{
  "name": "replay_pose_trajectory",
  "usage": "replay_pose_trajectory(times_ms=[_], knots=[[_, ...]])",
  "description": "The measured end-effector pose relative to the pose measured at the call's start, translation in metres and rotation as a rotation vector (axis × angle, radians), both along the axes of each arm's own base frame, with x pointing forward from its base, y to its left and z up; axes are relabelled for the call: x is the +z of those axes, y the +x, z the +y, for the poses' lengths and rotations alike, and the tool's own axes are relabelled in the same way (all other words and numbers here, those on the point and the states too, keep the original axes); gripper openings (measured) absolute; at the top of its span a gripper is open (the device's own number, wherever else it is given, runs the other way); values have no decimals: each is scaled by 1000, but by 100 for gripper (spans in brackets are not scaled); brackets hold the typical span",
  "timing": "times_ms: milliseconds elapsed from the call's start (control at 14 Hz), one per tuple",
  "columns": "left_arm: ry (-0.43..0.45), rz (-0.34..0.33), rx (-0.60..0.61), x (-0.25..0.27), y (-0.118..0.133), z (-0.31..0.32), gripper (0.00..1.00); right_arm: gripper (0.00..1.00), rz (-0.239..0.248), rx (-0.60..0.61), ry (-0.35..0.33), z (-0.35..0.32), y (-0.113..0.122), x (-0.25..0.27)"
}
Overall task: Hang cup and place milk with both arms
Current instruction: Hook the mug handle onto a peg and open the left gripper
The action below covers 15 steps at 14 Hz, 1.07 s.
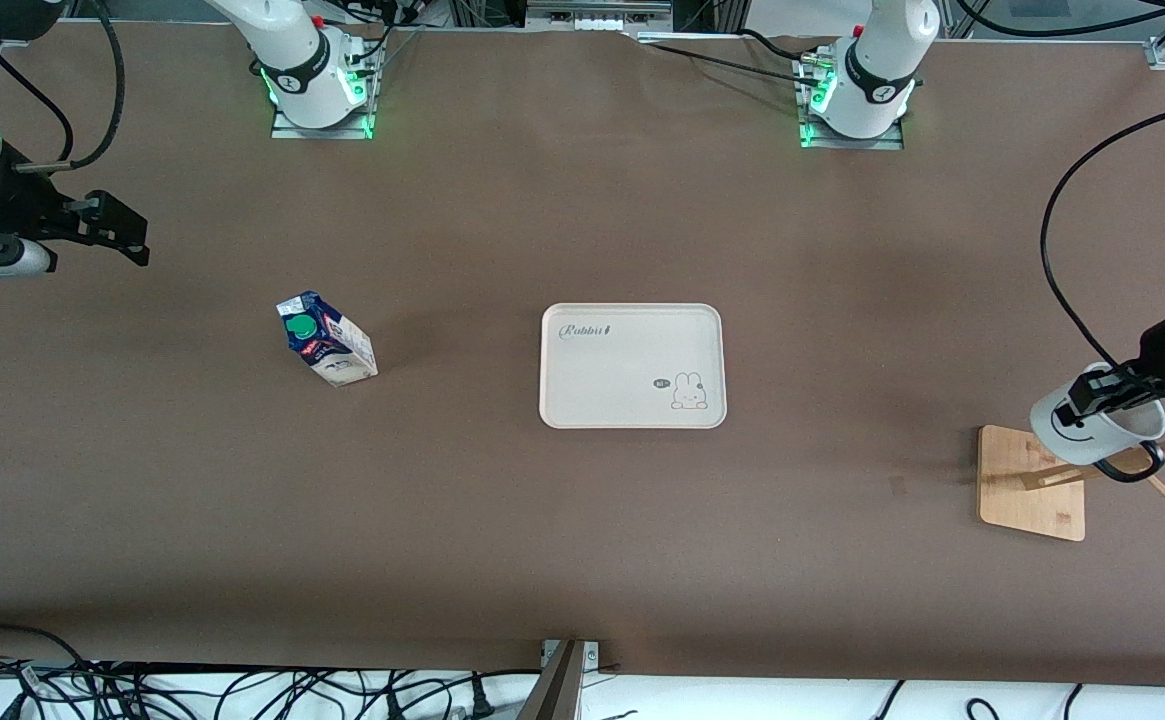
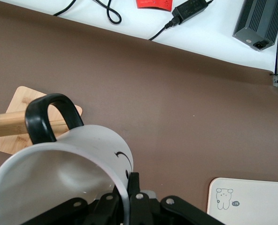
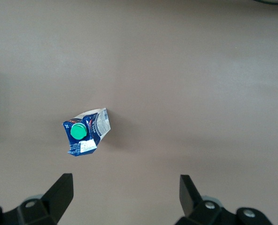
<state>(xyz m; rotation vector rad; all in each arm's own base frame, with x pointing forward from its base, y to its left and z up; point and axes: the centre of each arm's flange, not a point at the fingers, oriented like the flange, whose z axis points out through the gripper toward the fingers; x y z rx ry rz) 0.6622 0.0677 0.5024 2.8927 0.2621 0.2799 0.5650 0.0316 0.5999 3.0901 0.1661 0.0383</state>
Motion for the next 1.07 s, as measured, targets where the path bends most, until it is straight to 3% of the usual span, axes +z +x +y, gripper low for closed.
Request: replay_pose_trajectory(times_ms=[500,857,1071], knots=[[8,-31,-56,1,-4,40,5,100,0,3,0,2,0,0],[-11,11,-120,0,-13,45,52,100,0,3,0,2,0,0],[-38,57,-170,26,-26,30,81,100,0,4,0,2,0,0]])
